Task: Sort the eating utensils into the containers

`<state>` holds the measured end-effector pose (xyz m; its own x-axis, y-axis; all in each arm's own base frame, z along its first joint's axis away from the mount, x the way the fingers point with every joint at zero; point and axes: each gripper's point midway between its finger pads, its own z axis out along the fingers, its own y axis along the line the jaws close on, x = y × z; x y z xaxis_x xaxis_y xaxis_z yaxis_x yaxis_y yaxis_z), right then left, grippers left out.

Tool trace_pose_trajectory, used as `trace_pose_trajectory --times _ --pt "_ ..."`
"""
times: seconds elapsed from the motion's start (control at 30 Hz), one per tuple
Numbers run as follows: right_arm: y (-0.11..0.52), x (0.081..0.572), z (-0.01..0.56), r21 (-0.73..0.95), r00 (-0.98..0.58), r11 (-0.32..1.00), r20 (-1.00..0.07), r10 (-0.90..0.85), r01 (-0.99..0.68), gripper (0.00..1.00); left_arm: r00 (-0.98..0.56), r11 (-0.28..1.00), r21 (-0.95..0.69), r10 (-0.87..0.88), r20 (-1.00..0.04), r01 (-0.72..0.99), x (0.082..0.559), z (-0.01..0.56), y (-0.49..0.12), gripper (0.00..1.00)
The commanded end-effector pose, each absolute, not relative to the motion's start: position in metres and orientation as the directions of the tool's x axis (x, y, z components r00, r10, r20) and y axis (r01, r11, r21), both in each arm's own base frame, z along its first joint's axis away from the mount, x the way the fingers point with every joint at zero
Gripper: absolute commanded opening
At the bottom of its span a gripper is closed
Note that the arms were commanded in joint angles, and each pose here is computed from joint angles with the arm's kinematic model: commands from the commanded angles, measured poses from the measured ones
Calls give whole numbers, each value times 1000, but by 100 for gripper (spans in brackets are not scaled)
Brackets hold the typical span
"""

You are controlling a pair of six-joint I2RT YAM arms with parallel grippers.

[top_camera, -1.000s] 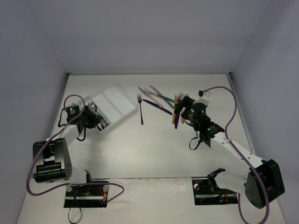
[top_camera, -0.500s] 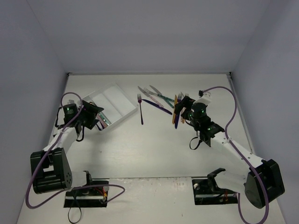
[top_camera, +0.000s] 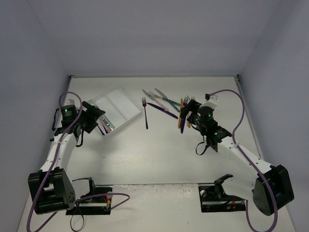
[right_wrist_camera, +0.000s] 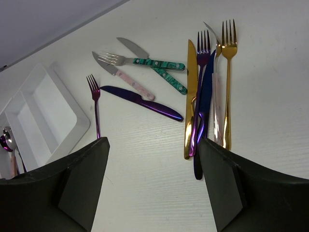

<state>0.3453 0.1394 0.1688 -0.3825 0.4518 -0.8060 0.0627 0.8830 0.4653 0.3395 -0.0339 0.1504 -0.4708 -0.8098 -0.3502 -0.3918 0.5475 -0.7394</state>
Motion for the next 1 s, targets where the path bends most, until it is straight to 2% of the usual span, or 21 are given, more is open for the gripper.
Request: trace_pose_trajectory --times 0.0,0.27,0.57,0.97 --pt "139 354 181 476 -345 878 -817 463 51 72 -522 611 -720 -753 -401 -329 353 154 -41 75" --pt "139 352 176 469 -357 881 -815 456 54 72 -664 677 -685 -646 -377 -269 353 127 -77 68" --pt "141 354 171 461 -371 886 -814 447 56 72 -707 711 -653 -601 -372 -261 345 111 -83 67" --pt "139 353 169 454 -373 889 -816 442 59 72 -741 722 -679 -528 -415 -135 336 139 -98 64"
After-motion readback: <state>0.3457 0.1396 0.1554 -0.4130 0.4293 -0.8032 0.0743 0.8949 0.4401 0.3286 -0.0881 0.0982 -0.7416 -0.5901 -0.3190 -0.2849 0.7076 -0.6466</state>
